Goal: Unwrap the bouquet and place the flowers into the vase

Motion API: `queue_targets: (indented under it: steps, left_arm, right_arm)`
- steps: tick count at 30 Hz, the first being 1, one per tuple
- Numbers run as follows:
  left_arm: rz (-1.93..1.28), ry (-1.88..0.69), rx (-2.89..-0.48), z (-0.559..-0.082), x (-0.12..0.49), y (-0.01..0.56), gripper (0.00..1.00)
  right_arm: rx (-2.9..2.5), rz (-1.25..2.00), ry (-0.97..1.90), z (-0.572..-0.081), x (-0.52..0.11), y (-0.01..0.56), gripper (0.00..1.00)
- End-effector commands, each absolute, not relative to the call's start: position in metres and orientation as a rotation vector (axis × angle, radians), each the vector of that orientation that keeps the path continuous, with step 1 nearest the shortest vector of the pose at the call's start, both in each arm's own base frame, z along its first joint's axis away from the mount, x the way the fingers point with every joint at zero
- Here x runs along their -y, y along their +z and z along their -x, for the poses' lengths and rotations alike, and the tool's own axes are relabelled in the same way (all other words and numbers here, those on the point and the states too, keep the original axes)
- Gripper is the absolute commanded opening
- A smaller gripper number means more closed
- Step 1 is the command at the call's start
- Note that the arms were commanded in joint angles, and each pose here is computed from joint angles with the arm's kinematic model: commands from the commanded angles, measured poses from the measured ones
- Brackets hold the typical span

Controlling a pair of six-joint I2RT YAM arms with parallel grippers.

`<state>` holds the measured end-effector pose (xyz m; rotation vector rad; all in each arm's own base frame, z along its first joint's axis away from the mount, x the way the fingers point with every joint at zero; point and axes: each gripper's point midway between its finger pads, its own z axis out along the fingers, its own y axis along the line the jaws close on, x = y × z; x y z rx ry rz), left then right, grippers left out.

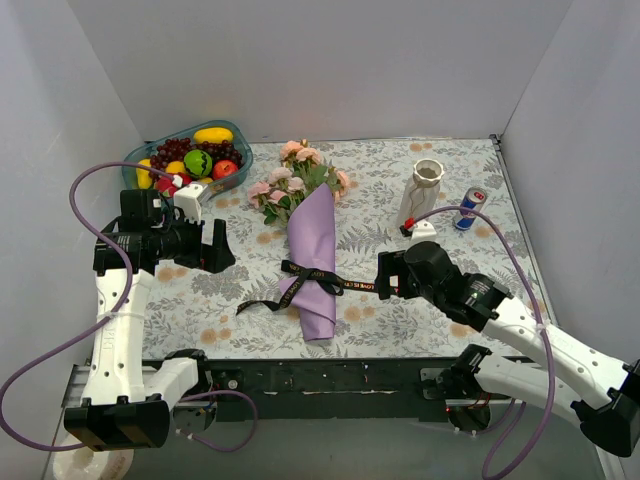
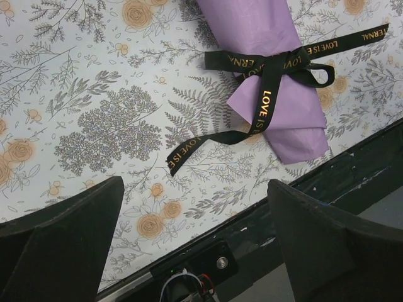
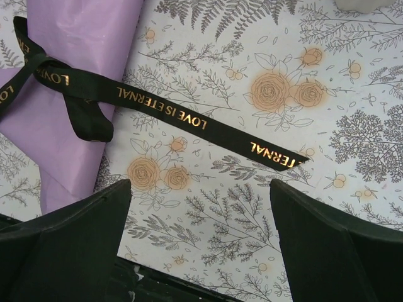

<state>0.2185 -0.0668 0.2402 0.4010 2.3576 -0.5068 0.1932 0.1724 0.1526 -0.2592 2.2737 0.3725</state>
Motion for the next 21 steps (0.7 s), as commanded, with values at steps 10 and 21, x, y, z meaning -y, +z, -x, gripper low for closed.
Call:
queue_targets:
  steps: [10, 21]
  left_arm:
    - [-0.599, -0.709, -2.295, -0.225, 0.12, 0.257, 0.98]
    - [-0.796, -0.679, -2.351, -0.234, 0.165, 0.204, 0.98]
  right_arm:
    - [-2.185, 0.334, 0.382, -0.198, -0.174, 0.144, 0.98]
    - [-2.271, 0.396, 0.286, -0.204, -0.179, 0.107, 0.96]
